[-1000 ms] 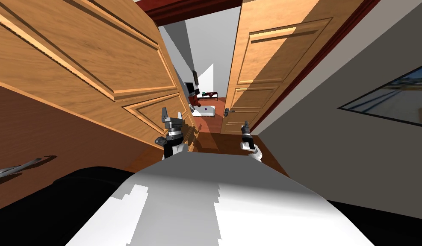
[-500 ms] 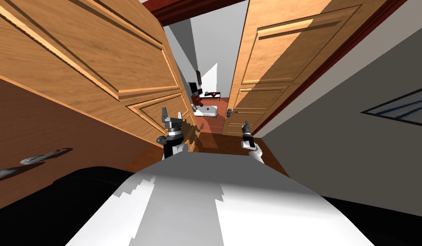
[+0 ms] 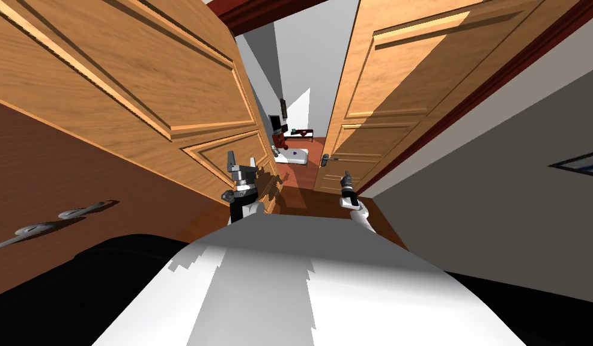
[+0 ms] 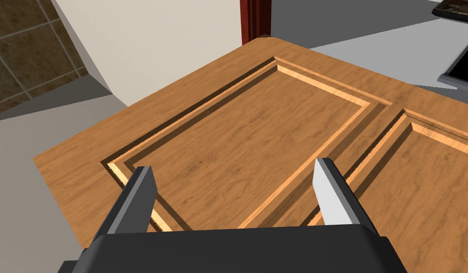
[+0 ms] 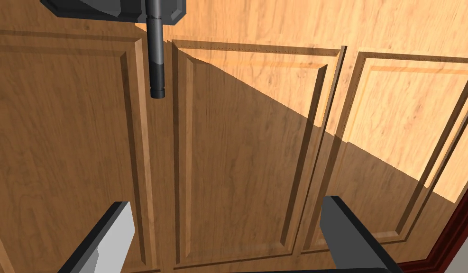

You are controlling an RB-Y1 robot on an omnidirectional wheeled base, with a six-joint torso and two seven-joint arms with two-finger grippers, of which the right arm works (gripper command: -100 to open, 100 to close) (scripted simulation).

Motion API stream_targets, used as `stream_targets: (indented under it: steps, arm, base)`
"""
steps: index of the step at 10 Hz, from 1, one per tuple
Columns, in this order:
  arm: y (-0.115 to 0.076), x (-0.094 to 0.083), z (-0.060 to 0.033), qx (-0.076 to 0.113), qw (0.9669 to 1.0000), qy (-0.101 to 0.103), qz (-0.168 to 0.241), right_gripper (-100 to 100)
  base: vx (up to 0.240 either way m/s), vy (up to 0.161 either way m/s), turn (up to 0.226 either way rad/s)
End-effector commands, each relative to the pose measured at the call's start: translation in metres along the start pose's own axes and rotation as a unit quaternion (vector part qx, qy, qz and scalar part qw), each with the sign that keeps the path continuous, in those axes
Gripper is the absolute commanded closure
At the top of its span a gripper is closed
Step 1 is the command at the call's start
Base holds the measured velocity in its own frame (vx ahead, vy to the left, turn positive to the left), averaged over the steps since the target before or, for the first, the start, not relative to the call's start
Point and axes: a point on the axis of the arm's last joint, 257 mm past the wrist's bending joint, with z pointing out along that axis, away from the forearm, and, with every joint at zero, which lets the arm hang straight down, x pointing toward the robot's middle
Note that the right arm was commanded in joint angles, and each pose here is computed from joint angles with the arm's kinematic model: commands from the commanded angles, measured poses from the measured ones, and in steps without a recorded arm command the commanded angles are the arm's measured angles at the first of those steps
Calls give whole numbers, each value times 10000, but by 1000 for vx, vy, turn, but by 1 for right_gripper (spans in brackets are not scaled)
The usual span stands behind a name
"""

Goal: Pull the door open

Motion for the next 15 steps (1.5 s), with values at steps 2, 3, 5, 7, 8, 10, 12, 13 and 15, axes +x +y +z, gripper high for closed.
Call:
stream_targets:
  steps: [2,3,5,7,8,10,12,13,15]
  arm:
    - [-110,-82,55,118,9999,-64,18,-100]
    - [-92,-133,131,106,9999,-102,40,-100]
    - [-179,-205,166,210,9996,-164,57,-100]
    - [-259,-273,193,309,9992,-225,74,-100]
    - [-278,-330,241,345,9990,-276,96,-100]
    - [-346,-398,265,435,9984,-341,117,-100]
    - [-369,-450,299,475,9980,-391,139,-100]
    - [-436,-463,268,549,9976,-406,135,-100]
    - [-478,-567,327,630,9965,-511,181,-100]
  base:
    - [45,-20,114]
    - [41,-27,93]
    - [45,-18,104]
    - [42,-23,112]
    - [68,-41,158]
    - [53,-27,93]
    - [34,-23,110]
    - [32,-21,50]
    - [45,-31,129]
